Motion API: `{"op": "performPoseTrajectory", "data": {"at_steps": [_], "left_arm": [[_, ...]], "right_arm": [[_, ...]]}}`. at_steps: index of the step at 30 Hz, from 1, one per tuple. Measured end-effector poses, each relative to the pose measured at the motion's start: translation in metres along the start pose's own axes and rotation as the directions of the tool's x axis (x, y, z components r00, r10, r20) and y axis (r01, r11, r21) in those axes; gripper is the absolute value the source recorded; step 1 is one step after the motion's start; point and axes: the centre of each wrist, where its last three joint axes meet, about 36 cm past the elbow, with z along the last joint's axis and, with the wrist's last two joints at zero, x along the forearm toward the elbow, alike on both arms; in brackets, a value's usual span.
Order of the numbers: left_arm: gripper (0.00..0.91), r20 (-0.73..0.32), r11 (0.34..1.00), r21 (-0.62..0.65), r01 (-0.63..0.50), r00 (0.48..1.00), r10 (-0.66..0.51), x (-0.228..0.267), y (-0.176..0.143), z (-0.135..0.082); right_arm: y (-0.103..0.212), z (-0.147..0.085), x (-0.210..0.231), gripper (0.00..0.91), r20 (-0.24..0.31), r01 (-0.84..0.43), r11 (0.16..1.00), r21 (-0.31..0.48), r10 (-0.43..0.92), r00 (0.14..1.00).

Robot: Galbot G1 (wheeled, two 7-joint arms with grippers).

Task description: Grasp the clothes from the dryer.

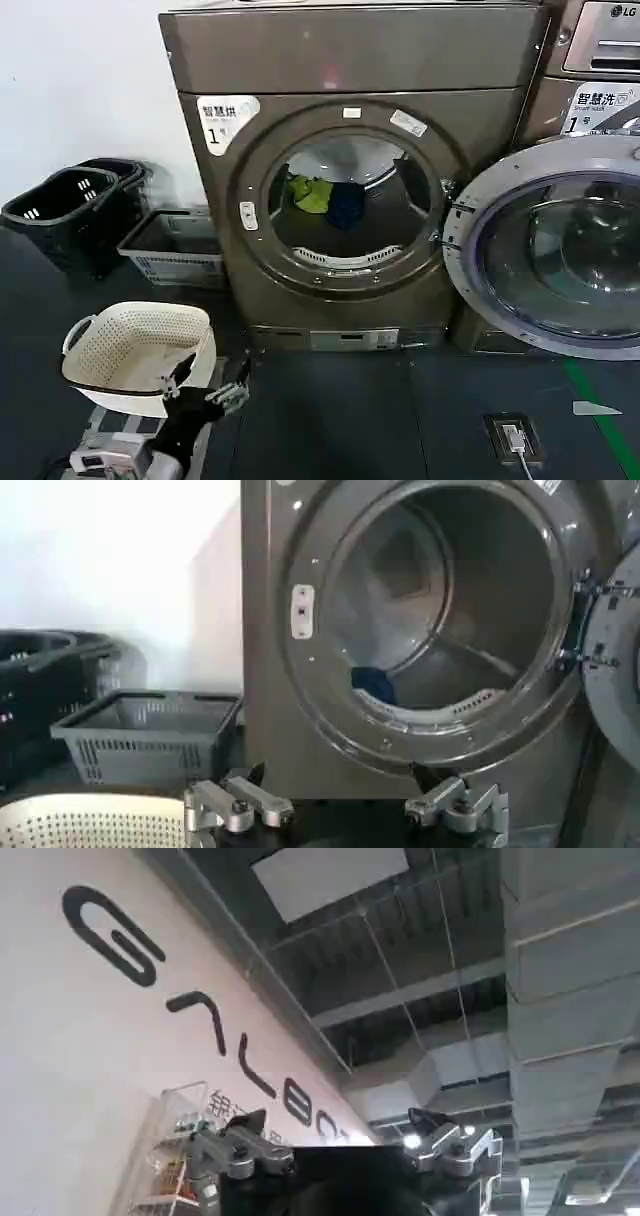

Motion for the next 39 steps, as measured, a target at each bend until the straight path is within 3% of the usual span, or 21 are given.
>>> {"op": "performPoseTrajectory", "data": {"at_steps": [39], "left_arm": [[0.907,0.009,1.000,0.007,-0.009,1.000,0.009,0.0002,-0.0013,-0.0018]], "right_arm": [[-0.0012,0.0019,0.0012,0.907,0.002,-0.004,1.000,-0.013,0.004,1.000]]}}
